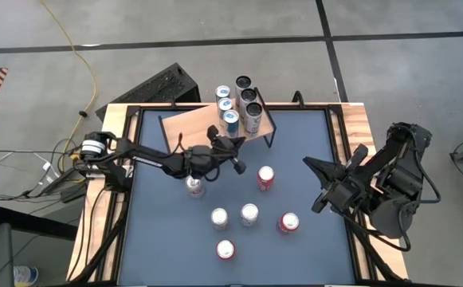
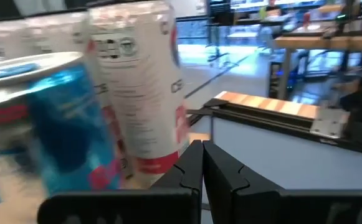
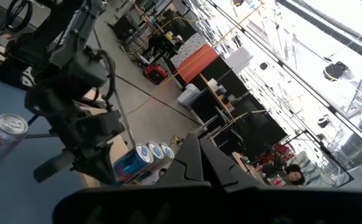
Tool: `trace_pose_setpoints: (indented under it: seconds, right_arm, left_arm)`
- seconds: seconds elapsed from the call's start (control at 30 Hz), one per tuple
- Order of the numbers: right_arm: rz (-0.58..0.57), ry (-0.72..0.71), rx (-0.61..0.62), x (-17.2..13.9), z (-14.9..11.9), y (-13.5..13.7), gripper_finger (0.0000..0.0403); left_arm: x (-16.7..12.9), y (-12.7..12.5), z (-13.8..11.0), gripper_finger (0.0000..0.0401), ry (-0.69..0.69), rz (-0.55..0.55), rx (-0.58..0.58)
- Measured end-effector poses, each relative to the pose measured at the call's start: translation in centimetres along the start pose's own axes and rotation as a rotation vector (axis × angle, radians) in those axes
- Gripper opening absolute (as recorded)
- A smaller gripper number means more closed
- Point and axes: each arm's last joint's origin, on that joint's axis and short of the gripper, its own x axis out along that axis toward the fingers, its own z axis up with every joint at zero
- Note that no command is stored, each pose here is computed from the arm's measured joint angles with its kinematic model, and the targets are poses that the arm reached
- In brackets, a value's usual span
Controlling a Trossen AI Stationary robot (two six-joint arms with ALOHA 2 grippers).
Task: Place canned beverage on shelf
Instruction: Put the blue soda can on the shelf aligned with the other blue soda cans
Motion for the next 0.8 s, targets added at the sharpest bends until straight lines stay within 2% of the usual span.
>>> trace_pose_setpoints:
  seconds: [0.1, 0.8]
  right_arm:
    - [0.001, -0.001, 0.0, 0.0, 0.0, 0.0, 0.0]
    - [0.006, -0.006, 0.021, -0.2, 0.0, 0.0, 0.0]
  left_arm:
    - [-0.2, 0.0, -0.1, 0.0, 0.016, 0.069, 0.016]
    - [-0.3, 0.3, -1.2, 0.0, 0.111, 0.182, 0.082]
